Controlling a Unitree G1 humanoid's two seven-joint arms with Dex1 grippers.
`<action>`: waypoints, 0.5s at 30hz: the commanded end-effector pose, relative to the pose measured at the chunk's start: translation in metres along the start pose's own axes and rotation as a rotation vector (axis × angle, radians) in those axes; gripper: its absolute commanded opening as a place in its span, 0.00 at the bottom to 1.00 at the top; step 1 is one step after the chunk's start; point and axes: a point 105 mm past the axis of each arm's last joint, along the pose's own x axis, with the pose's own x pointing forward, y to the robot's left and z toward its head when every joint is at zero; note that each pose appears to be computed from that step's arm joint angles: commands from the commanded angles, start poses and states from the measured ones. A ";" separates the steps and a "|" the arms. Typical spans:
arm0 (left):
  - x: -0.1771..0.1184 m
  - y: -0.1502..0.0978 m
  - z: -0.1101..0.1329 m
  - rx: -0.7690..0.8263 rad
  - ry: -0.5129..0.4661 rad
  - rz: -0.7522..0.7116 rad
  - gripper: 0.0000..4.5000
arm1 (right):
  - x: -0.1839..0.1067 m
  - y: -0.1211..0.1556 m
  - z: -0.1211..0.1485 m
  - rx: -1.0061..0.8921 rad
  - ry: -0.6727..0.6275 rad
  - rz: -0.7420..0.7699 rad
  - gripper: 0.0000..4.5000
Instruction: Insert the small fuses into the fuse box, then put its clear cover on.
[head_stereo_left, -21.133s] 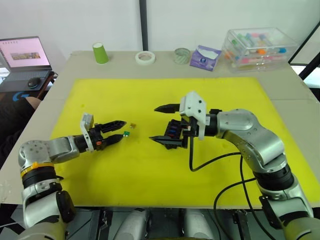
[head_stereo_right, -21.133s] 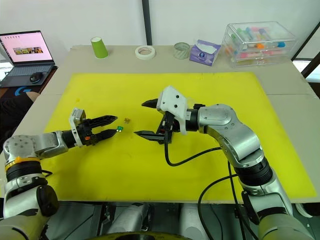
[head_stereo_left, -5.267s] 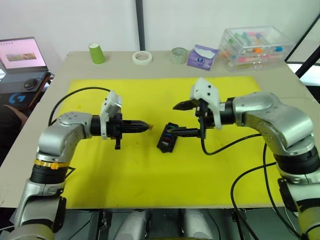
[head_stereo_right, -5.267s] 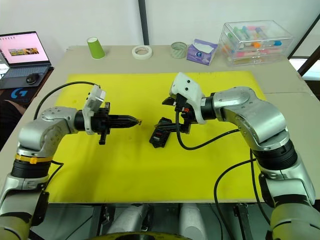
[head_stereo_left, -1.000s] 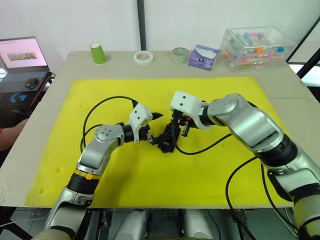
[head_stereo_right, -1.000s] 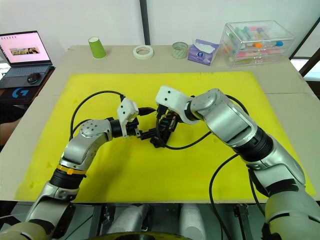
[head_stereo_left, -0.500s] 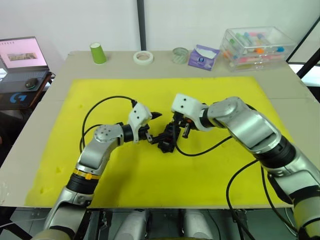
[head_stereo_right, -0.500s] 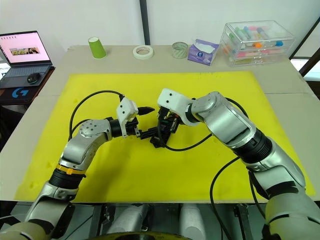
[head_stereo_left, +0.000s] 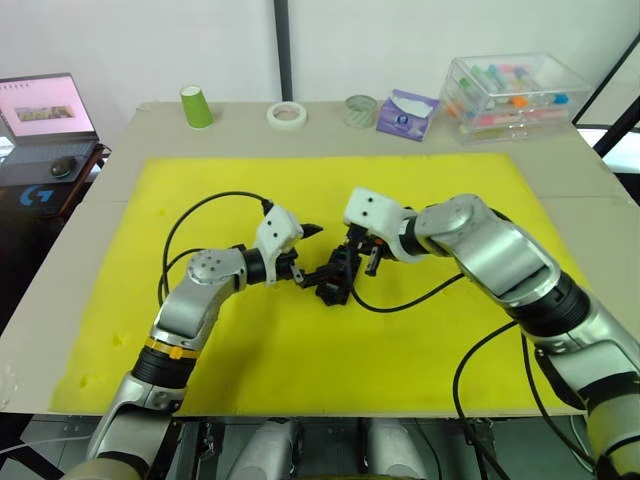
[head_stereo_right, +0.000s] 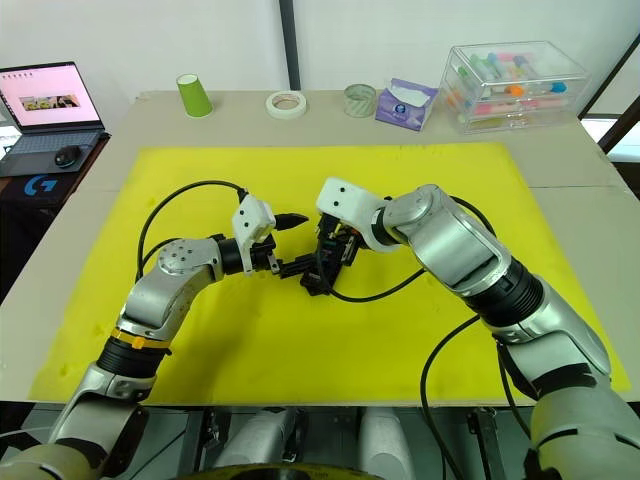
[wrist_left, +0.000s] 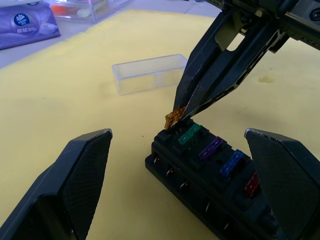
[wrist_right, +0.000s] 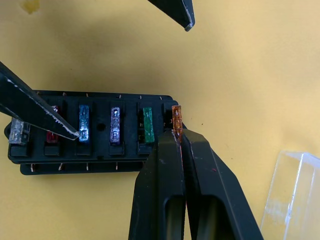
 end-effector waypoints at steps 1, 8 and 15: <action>-0.002 0.000 0.011 0.033 -0.030 0.004 0.99 | 0.000 0.003 0.002 -0.027 -0.006 0.005 0.00; -0.003 0.001 0.011 0.032 -0.028 0.007 0.99 | 0.002 0.005 0.004 -0.051 -0.007 0.017 0.00; -0.003 -0.001 0.011 0.027 -0.026 0.005 0.99 | 0.002 0.005 0.003 -0.050 -0.004 0.020 0.00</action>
